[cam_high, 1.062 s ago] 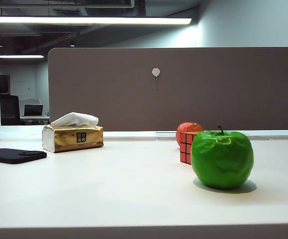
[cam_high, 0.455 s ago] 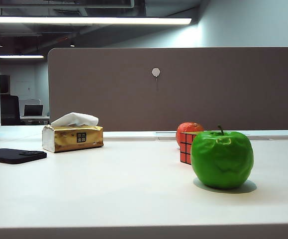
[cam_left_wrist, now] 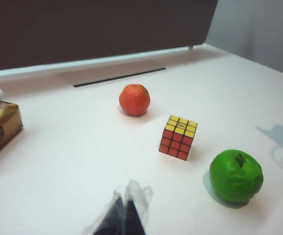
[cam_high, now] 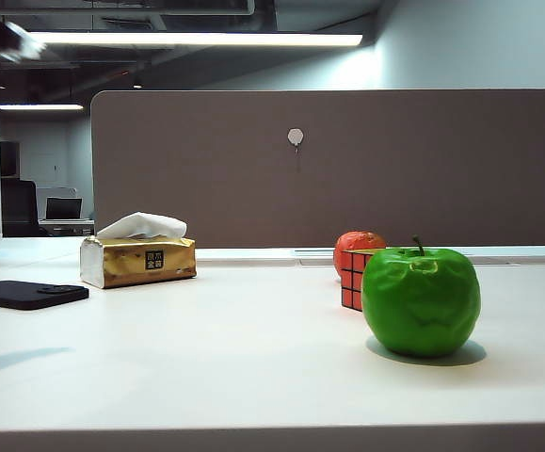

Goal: Move all the fruits on the tabletop near the face of the Rubik's cube that has the color most similar to each fruit.

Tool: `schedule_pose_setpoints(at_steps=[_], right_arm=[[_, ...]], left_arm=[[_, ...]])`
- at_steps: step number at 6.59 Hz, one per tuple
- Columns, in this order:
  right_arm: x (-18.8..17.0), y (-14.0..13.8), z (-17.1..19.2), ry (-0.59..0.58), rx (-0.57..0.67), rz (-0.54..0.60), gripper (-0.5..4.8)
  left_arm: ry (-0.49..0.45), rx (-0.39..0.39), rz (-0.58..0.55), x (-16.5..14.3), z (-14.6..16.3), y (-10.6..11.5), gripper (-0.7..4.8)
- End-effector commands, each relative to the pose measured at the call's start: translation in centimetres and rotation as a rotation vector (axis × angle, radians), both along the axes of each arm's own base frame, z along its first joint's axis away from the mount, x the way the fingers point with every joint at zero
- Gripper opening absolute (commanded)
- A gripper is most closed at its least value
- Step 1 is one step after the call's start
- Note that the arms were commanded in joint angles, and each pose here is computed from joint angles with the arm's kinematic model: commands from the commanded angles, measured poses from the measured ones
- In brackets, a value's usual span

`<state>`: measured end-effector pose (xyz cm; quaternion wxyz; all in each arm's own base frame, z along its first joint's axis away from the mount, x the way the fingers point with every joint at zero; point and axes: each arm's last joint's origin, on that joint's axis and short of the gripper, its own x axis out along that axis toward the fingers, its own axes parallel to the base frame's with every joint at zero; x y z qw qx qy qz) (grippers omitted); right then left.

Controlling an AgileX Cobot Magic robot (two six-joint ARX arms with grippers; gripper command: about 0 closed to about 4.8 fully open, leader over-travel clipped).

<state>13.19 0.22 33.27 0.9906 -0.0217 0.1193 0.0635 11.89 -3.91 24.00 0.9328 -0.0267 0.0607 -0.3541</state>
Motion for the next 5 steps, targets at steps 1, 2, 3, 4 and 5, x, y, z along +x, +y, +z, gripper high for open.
schedule_pose_setpoints(at_steps=[1,2,3,4,5], right_arm=[[0.6,0.7,1.0,-0.097,0.037,0.159,-0.01],[1.0,0.7,0.7,-0.076,0.038,0.156,-0.01],[2.4,0.7,-0.3,0.025,0.092,0.134,-0.01],[3.8,0.7,-1.2,0.089,0.098,0.131,-0.01],[4.9,0.8,-2.0,0.141,0.102,0.133,-0.01]], left_arm=[[-0.054,-0.003,-0.036,3.3,-0.3,-2.8,-0.05],[-0.089,-0.030,-0.035,4.5,-0.4,-3.2,-0.05],[-0.118,-0.074,-0.034,6.1,-0.8,-3.8,-0.05],[-0.166,-0.090,-0.035,6.7,-0.9,-4.0,-0.05],[-0.184,-0.096,-0.035,7.1,-1.0,-4.2,-0.05]])
